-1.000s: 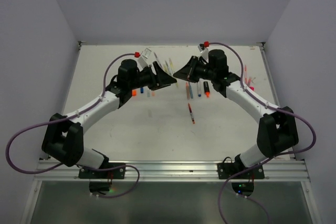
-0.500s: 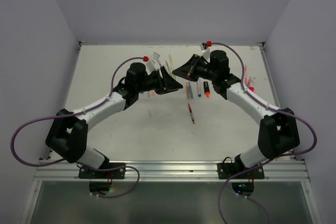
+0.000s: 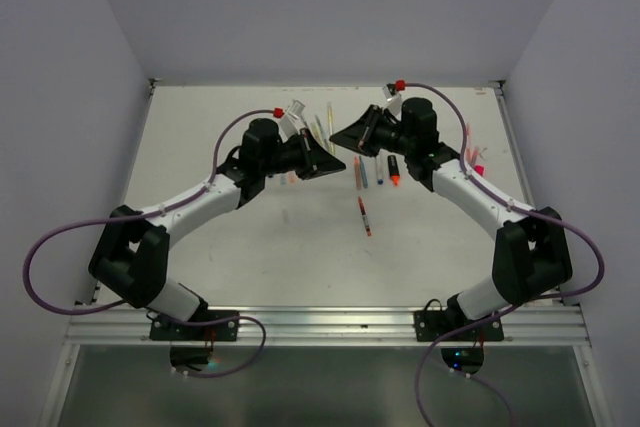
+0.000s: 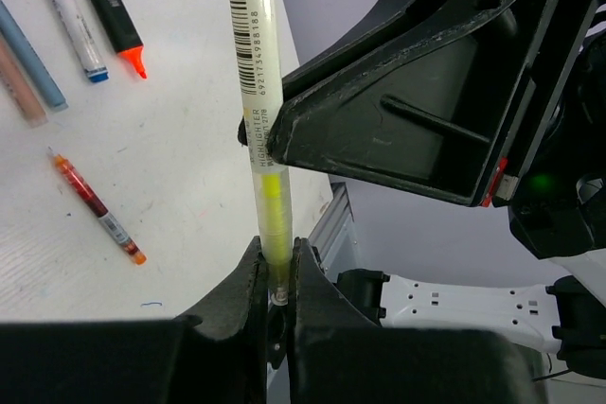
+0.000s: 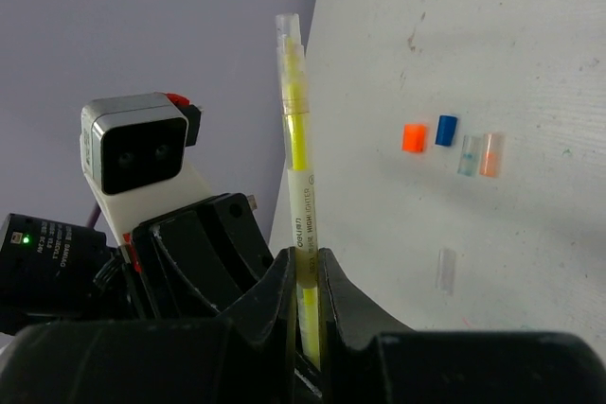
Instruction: Open the pen caps
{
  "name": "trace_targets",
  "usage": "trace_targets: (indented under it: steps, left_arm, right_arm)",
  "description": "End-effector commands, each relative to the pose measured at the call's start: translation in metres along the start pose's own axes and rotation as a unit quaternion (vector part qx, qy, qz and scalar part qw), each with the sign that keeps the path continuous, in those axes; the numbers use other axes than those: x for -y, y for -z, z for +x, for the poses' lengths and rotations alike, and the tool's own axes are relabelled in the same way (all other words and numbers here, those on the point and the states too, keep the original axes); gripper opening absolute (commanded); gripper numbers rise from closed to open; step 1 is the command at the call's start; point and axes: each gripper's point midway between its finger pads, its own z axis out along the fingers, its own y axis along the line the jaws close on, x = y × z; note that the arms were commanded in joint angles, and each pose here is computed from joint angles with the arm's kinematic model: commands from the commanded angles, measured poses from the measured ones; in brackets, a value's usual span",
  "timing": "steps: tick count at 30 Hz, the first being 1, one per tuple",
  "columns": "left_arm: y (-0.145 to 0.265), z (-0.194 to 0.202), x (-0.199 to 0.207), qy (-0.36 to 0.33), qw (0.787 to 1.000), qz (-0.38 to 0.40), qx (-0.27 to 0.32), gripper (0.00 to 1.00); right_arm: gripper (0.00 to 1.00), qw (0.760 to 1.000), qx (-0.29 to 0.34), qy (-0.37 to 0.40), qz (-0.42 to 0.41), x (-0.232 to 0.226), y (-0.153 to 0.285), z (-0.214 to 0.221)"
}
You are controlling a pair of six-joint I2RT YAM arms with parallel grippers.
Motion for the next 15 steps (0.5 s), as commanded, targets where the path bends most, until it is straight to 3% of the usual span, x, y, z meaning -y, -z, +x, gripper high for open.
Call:
trace_targets:
  steps: [1,5,10,13,15]
  left_arm:
    - [-0.002,-0.009,0.015,-0.020,0.999,0.026,0.009,0.00]
    - [-0.001,-0.004,0.015,-0.024,0.999,0.031,-0.004,0.00]
    - [-0.001,0.002,0.011,-0.021,0.999,0.030,-0.015,0.00]
    - [-0.001,0.003,0.011,-0.019,0.999,0.031,-0.018,0.00]
    - [-0.002,0.003,0.013,-0.018,0.999,0.035,-0.021,0.00]
  right_arm:
    - [0.00,0.999,-0.003,0.014,-0.036,-0.024,0.006,0.000]
    - [0.10,0.999,-0.021,0.019,-0.034,-0.020,0.001,0.003]
    - [0.33,0.998,-0.048,0.029,-0.037,-0.021,-0.006,0.006]
    - [0.33,0.997,-0.063,0.029,-0.029,-0.015,-0.011,0.010]
    - [0.24,0.997,-0.068,0.029,-0.023,-0.010,-0.015,0.011]
